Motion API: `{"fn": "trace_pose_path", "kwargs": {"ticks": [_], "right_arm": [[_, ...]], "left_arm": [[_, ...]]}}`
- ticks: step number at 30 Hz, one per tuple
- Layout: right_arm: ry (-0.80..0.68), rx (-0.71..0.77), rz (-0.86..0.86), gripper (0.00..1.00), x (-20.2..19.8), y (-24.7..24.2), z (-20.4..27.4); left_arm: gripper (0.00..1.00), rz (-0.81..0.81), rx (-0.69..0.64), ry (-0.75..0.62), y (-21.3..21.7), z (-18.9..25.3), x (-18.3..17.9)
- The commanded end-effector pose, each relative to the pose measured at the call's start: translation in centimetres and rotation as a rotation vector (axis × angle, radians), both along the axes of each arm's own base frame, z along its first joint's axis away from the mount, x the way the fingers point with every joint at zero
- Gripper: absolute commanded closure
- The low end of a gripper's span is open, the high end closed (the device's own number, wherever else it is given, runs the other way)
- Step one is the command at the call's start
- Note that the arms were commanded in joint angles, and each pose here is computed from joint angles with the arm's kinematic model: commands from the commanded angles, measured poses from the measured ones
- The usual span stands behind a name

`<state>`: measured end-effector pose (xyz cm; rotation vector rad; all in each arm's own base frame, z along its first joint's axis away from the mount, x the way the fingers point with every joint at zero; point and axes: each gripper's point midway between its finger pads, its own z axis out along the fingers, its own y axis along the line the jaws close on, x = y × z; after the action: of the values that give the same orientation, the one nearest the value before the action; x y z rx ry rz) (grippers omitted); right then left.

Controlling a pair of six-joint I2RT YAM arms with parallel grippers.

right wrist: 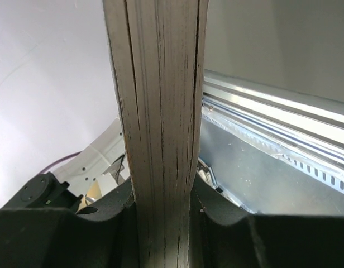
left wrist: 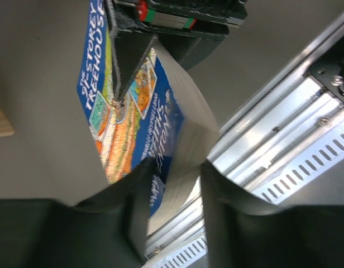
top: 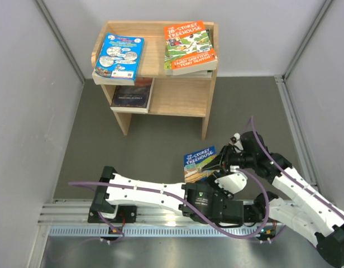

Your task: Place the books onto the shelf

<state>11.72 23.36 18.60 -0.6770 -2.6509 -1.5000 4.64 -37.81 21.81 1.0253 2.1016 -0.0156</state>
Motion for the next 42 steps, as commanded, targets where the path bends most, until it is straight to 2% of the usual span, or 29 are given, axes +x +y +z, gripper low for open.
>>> {"fn": "trace_pose_path", "kwargs": {"ticks": [1, 3, 5, 10, 11, 12, 14, 18, 19, 21, 22, 24, 25, 28, 34, 37, 39, 41, 42], "right_arm": [[-0.112, 0.187, 0.086, 1.00, -1.0, 1.3, 6.7], [-0.115, 0.196, 0.093, 1.00, -1.2, 1.3, 7.0], [-0.115, 0.202, 0.100, 1.00, -1.5, 1.3, 7.2], [-0.121, 0.231, 0.110, 1.00, -2.1, 1.3, 8.1], [-0.117, 0.236, 0.109, 1.00, -2.2, 1.3, 8.2], [-0.126, 0.248, 0.110, 1.00, -2.3, 1.3, 8.6], [-0.131, 0.263, 0.115, 1.00, -2.3, 1.4, 9.2], [-0.146, 0.280, 0.125, 1.00, -2.3, 1.6, 9.7], [-0.144, 0.279, 0.121, 0.93, -2.2, 1.6, 9.6], [-0.146, 0.278, 0.119, 0.88, -2.1, 1.6, 9.4], [-0.144, 0.270, 0.110, 0.75, -2.0, 1.5, 9.0], [-0.138, 0.265, 0.103, 0.61, -2.0, 1.5, 8.6], [-0.139, 0.260, 0.096, 0.42, -1.9, 1.5, 8.4], [-0.146, 0.256, 0.086, 0.20, -1.8, 1.4, 8.2], [-0.167, 0.254, 0.076, 0.08, -1.6, 1.2, 8.4], [-0.189, 0.250, 0.072, 0.01, -1.5, 0.7, 8.9], [-0.238, 0.237, 0.071, 0.00, -1.2, 0.1, 9.5], [-0.226, 0.168, 0.040, 0.00, -0.8, -1.2, 8.6], [-0.307, 0.118, 0.056, 0.00, -0.7, -2.0, 9.1]], "left_arm": [[0.63, 0.122, 0.073, -0.103, 1.9, 0.2, 1.8], [0.69, 0.122, 0.120, -0.121, 2.4, -0.1, 2.1], [0.71, 0.126, 0.135, -0.125, 2.6, -0.5, 2.3], [0.73, 0.153, 0.127, -0.132, 3.1, -0.2, 3.3], [0.75, 0.159, 0.121, -0.135, 3.2, 0.0, 3.4], [0.88, 0.166, 0.117, -0.140, 3.3, 0.2, 3.7], [1.00, 0.173, 0.090, -0.147, 3.3, 1.0, 4.0], [1.00, 0.181, -0.023, -0.151, 2.6, 3.5, 4.3], [1.00, 0.178, -0.062, -0.141, 2.7, 4.3, 4.2], [1.00, 0.168, -0.120, -0.124, 2.2, 5.3, 4.1], [1.00, 0.166, -0.148, -0.110, 2.4, 6.0, 4.0], [1.00, 0.169, -0.185, -0.093, 2.7, 6.8, 3.8], [1.00, 0.165, -0.184, -0.087, 2.9, 6.8, 3.7], [1.00, 0.183, -0.183, -0.072, 3.9, 6.8, 3.6], [1.00, 0.225, -0.157, -0.077, 6.0, 6.6, 3.6], [1.00, 0.189, -0.154, -0.080, 6.5, 7.5, 3.5], [1.00, 0.182, -0.182, -0.077, 7.3, 8.6, 3.6], [1.00, 0.156, -0.190, -0.082, 8.1, 9.7, 3.8], [1.00, 0.147, -0.195, -0.089, 8.5, 10.2, 3.9]]}}
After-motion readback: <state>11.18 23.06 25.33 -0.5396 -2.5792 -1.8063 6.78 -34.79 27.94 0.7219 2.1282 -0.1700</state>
